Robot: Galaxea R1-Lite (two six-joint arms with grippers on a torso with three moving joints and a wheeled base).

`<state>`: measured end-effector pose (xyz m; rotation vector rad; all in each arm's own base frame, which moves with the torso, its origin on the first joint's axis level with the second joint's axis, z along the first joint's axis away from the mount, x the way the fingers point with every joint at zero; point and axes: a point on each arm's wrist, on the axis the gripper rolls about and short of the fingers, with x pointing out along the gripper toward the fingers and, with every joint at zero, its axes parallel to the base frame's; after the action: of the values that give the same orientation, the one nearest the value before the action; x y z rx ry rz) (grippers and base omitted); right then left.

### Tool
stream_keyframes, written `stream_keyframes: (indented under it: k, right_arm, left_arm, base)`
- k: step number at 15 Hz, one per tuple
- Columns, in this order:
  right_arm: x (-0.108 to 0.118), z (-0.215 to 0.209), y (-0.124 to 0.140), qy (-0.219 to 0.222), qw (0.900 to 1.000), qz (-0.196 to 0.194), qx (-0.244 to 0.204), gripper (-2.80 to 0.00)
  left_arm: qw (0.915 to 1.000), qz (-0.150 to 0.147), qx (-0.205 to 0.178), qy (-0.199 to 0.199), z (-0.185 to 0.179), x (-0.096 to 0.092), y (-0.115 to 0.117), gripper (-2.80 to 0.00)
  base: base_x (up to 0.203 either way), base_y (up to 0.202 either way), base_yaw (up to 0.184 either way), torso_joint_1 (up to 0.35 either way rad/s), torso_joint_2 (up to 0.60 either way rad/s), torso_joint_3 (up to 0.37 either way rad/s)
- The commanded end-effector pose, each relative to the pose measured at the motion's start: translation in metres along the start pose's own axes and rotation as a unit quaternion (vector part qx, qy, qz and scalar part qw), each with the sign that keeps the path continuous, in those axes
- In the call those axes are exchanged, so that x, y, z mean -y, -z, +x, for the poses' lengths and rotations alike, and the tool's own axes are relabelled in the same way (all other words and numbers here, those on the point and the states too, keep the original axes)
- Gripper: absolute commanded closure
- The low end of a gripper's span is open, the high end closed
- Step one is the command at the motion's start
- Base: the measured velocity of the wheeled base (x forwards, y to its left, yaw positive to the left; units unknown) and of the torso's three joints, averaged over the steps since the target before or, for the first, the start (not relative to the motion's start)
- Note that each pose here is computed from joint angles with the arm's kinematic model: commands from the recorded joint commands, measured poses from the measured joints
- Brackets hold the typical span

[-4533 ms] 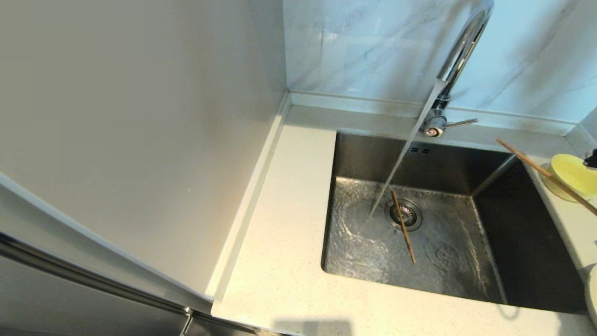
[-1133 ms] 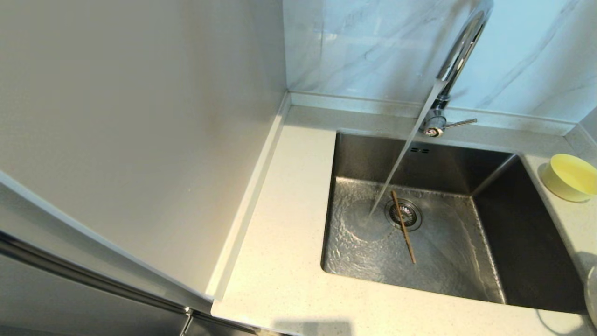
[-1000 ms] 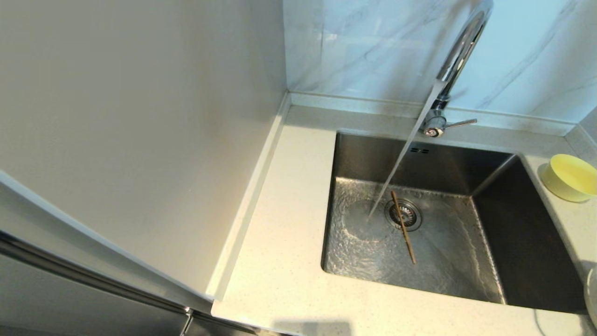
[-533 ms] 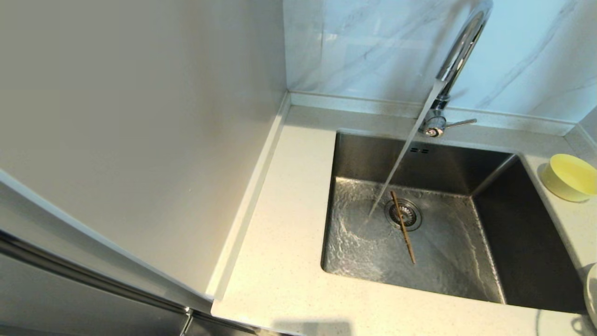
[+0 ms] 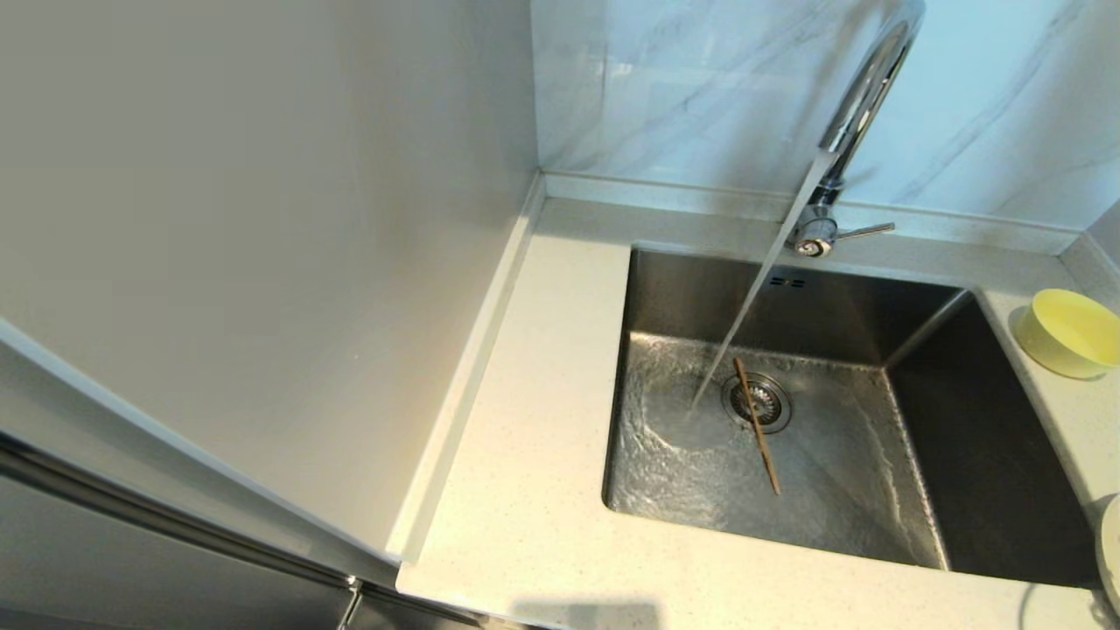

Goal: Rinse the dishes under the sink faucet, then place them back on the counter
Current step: Place the chopsticks on the table

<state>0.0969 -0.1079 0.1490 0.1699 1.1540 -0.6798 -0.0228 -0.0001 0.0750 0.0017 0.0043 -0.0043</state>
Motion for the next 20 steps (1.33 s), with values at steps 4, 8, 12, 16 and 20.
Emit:
stream_keyframes:
  k: [4, 8, 12, 16, 20]
  right_arm:
    - [0.005, -0.001, 0.009, 0.012, 1.000, -0.001, -0.007, 0.00]
    - [0.002, 0.003, 0.017, 0.005, 1.000, -0.007, -0.023, 0.00]
    - [0.002, 0.016, 0.012, -0.007, 0.999, -0.010, -0.051, 0.00]
    - [0.005, 0.020, 0.004, -0.002, 0.999, -0.008, -0.036, 0.00]
    - [0.005, 0.020, 0.002, -0.003, 0.999, -0.023, -0.035, 0.00]
  left_arm:
    - [1.0000, 0.000, 0.000, -0.001, 0.000, 0.000, 0.000, 0.00]
    - [1.0000, 0.000, 0.000, 0.000, 0.000, 0.000, 0.000, 0.00]
    - [1.0000, 0.000, 0.000, 0.000, 0.000, 0.000, 0.000, 0.00]
    - [1.0000, 0.000, 0.000, 0.000, 0.000, 0.000, 0.000, 0.00]
    - [1.0000, 0.000, 0.000, 0.000, 0.000, 0.000, 0.000, 0.00]
  base:
    - [0.000, 0.000, 0.000, 0.000, 0.00, 0.000]
    - [0.000, 0.000, 0.000, 0.000, 0.00, 0.000]
    - [0.000, 0.000, 0.000, 0.000, 0.00, 0.000]
    - [0.000, 0.000, 0.000, 0.000, 0.00, 0.000]
    - [0.000, 0.000, 0.000, 0.000, 0.00, 0.000]
